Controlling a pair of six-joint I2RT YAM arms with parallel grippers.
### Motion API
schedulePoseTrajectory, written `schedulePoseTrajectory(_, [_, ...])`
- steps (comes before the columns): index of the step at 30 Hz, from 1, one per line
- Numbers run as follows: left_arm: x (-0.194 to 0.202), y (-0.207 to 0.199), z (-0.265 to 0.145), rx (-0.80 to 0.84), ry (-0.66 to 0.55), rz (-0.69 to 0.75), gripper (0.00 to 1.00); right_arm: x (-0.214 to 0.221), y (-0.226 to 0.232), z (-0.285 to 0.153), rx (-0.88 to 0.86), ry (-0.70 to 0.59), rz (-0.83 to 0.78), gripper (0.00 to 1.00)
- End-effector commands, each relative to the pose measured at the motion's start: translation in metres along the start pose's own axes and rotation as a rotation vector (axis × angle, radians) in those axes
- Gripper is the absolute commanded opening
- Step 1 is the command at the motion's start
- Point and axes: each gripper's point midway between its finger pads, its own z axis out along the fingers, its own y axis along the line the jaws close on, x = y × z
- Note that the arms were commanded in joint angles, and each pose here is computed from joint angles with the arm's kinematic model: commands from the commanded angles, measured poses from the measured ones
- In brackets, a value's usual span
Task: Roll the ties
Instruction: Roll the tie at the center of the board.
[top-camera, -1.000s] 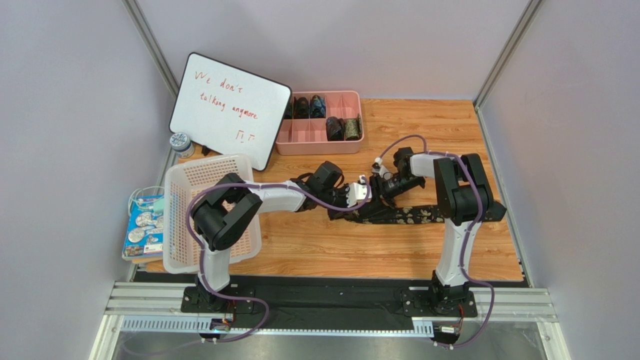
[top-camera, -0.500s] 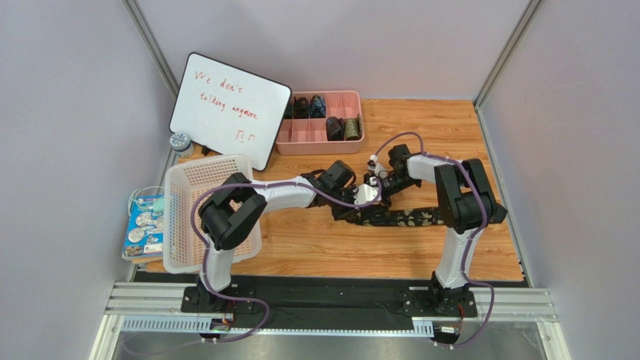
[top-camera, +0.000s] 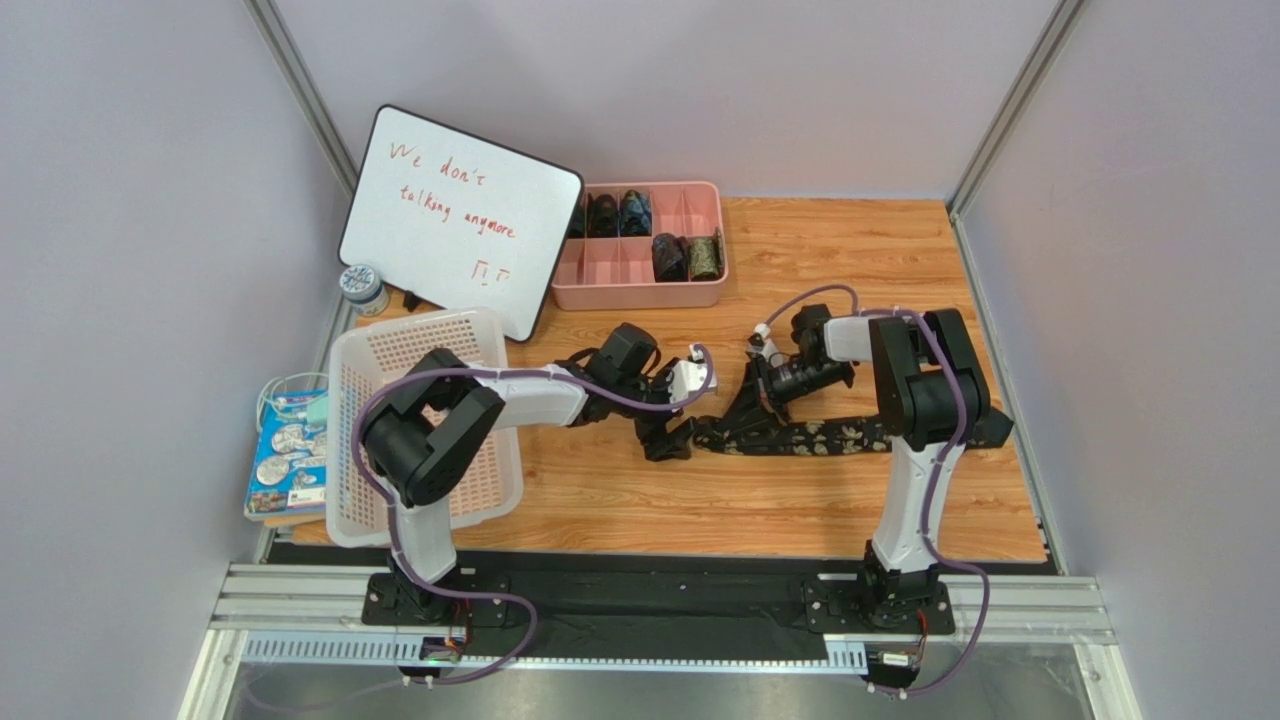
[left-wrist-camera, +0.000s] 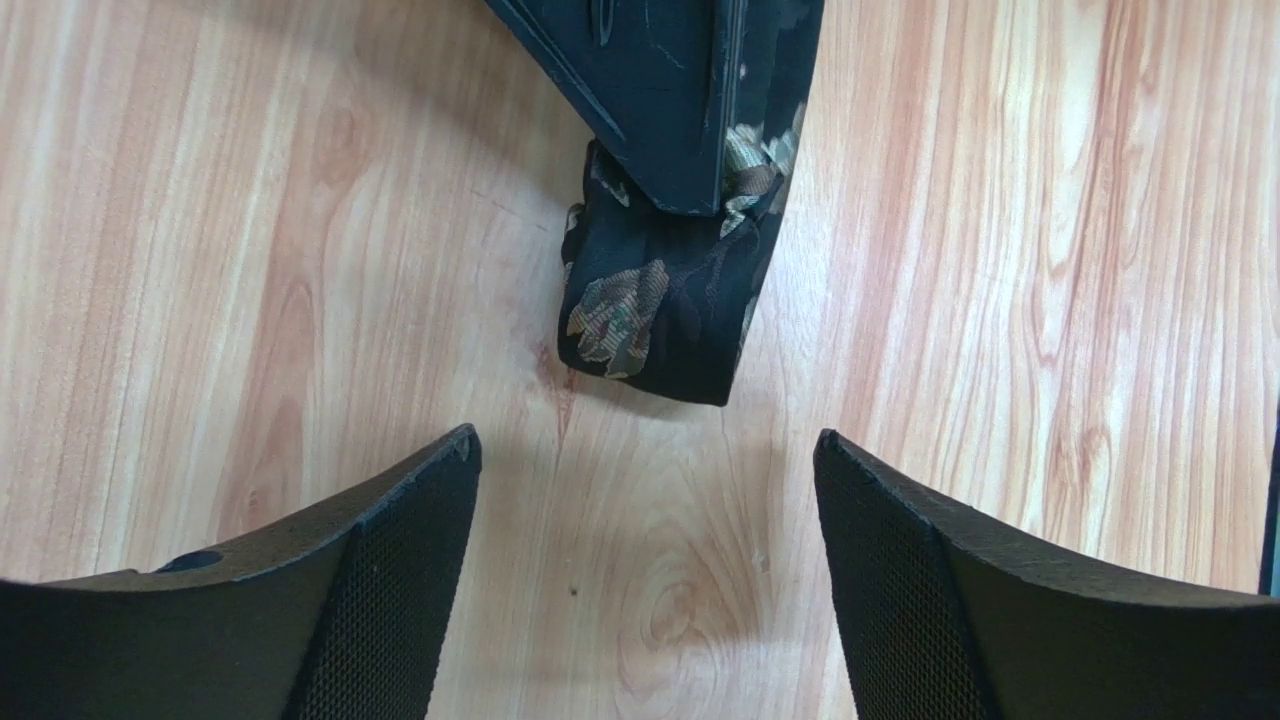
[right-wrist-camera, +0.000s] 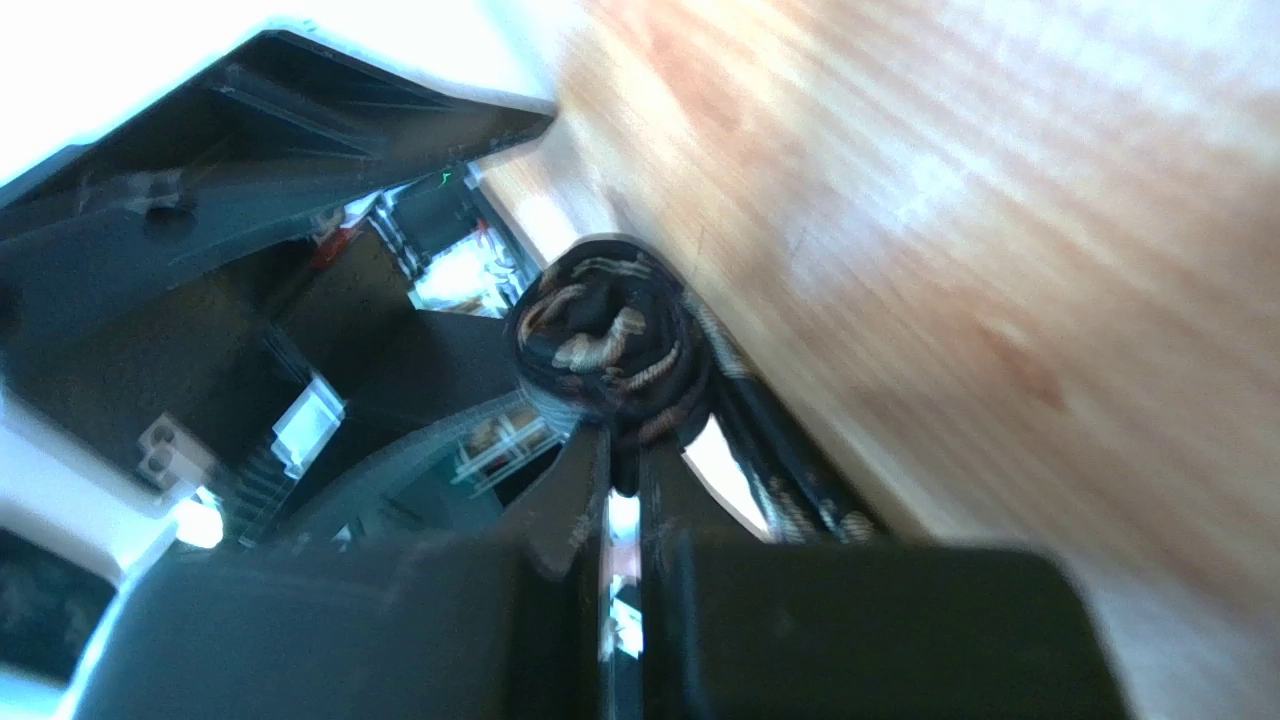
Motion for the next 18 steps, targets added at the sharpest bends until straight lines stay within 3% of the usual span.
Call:
schedulePoseTrajectory(1, [-0.04, -0.002, 0.006, 0.028, -0.203, 0.027, 0.87, 0.003, -0.058, 0.01, 0.154, 0.024, 0.002, 0.0])
schedulePoseTrajectory(6, [-0.045, 0.009, 0.024, -0.003, -0.224, 0.068, 0.87, 0.006, -0.065, 0.012, 0.163, 0.047, -0.005, 0.0])
schedulePoseTrajectory(10, [-0.037, 0.003, 0.041, 0.015, -0.191, 0.115, 0.78, 0.002, -0.065, 0.014, 0.154, 0.051, -0.015, 0.0])
schedulePoseTrajectory(14, [-0.017, -0.002, 0.052, -0.027, -0.046, 0.229, 0.58, -0.008, -0.048, 0.012, 0.109, 0.023, -0.068, 0.0])
schedulePoseTrajectory(17, [-0.005, 0.0, 0.047, -0.06, 0.047, 0.274, 0.32, -0.017, -0.03, 0.006, 0.079, 0.002, -0.118, 0.01])
schedulePoseTrajectory(18, [0.001, -0.003, 0.045, -0.05, 0.083, 0.288, 0.28, -0.014, -0.024, 0.003, 0.073, 0.012, -0.116, 0.02])
